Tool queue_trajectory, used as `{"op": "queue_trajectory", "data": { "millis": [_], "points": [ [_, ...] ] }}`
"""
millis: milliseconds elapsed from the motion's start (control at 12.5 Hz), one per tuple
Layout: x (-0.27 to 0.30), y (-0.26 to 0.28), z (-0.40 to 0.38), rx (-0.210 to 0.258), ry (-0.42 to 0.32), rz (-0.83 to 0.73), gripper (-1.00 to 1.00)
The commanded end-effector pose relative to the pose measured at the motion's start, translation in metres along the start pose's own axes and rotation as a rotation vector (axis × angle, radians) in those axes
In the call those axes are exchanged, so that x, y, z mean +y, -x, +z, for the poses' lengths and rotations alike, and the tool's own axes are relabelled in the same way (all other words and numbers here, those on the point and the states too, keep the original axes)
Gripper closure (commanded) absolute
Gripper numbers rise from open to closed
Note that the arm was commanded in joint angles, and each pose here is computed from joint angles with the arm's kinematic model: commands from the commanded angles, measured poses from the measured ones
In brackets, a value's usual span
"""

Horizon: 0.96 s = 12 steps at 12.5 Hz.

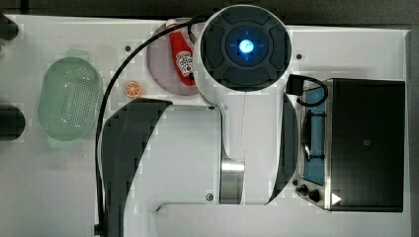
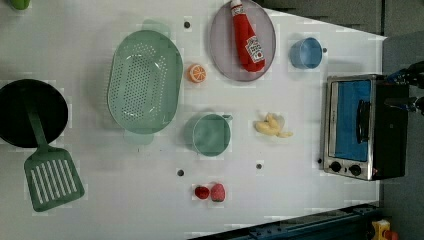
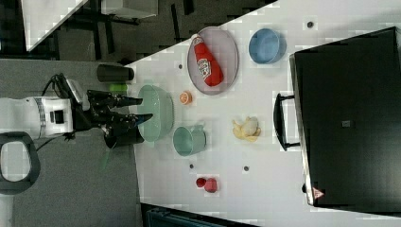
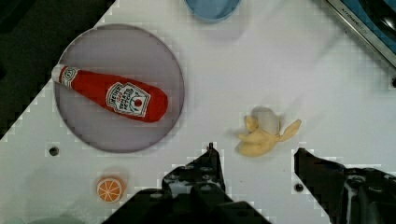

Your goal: Pick Banana and place it in mug.

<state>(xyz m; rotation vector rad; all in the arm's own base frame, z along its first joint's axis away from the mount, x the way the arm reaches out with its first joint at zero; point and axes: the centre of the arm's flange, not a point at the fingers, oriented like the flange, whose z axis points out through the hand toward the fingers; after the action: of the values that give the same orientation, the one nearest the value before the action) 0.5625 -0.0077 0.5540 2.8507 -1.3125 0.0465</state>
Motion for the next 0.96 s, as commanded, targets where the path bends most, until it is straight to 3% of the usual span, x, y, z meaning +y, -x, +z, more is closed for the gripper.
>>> {"op": "queue_trajectory", "data": {
  "millis": [80,240,320,640,960],
  "points": [
    [0.083,0.051,-0.048,-0.034,0.019,0.0,-0.48],
    [0.084,0.051,-0.043,-0.041,0.026,0.001,-0.95],
    [0.084,0.051,-0.035,-0.051,0.036,0.002,-1.0],
    [0.081,0.048,0.037,-0.106,0.09,-0.001,-1.0],
    [0.073,0.041,0.158,-0.117,0.084,-0.101,-1.0]
  ]
}}
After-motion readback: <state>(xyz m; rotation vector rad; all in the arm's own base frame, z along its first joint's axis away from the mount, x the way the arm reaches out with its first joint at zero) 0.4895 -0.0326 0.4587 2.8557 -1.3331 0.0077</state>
